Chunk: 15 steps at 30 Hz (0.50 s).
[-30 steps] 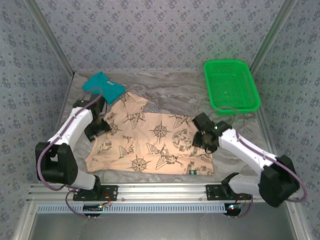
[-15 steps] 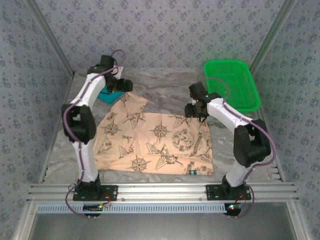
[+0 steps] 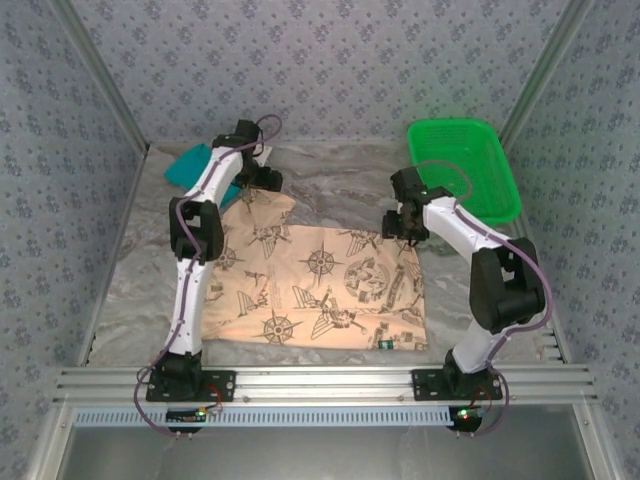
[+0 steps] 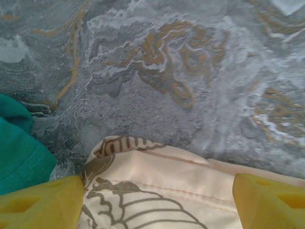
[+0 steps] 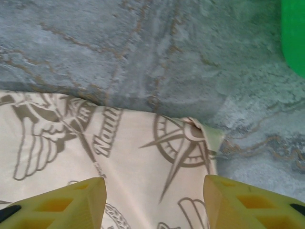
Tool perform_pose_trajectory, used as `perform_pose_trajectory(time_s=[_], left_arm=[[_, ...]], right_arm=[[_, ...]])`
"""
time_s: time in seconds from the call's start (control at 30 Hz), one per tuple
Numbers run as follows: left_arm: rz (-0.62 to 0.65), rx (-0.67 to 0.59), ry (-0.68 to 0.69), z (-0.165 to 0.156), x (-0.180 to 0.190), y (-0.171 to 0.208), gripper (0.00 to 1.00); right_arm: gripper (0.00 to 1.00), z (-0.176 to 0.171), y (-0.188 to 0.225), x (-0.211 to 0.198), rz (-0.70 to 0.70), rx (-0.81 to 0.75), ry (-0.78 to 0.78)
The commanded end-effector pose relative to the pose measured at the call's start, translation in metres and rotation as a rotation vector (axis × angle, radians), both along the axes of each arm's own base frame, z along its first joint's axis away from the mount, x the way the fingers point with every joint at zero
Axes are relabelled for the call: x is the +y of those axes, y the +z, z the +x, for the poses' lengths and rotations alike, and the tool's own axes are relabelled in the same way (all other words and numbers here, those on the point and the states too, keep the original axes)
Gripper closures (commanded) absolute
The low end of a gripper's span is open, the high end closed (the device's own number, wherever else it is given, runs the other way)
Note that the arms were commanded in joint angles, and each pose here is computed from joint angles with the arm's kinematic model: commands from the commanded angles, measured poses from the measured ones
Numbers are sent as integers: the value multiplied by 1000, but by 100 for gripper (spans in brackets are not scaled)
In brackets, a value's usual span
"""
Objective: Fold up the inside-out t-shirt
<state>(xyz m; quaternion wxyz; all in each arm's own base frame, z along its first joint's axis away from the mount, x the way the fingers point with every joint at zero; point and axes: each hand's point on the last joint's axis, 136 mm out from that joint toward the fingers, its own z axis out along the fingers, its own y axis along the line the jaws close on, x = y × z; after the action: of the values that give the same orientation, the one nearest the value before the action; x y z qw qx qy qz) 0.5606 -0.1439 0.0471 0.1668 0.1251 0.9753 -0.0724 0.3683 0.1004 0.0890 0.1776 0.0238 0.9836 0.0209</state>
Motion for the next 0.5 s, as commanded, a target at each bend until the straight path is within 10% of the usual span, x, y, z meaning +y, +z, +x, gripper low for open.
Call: perform_pose_trajectory(time_s=[0.0, 0.3, 0.47], left_arm=[[33, -1, 27, 5, 7, -6, 19], [-19, 41, -18, 6, -4, -17, 28], [-46, 62, -59, 1, -10, -19, 56]], right_arm=[[42, -15, -6, -17, 22, 28, -77], [42, -5, -28, -30, 47, 24, -177], [42, 3, -55, -34, 58, 30, -164]])
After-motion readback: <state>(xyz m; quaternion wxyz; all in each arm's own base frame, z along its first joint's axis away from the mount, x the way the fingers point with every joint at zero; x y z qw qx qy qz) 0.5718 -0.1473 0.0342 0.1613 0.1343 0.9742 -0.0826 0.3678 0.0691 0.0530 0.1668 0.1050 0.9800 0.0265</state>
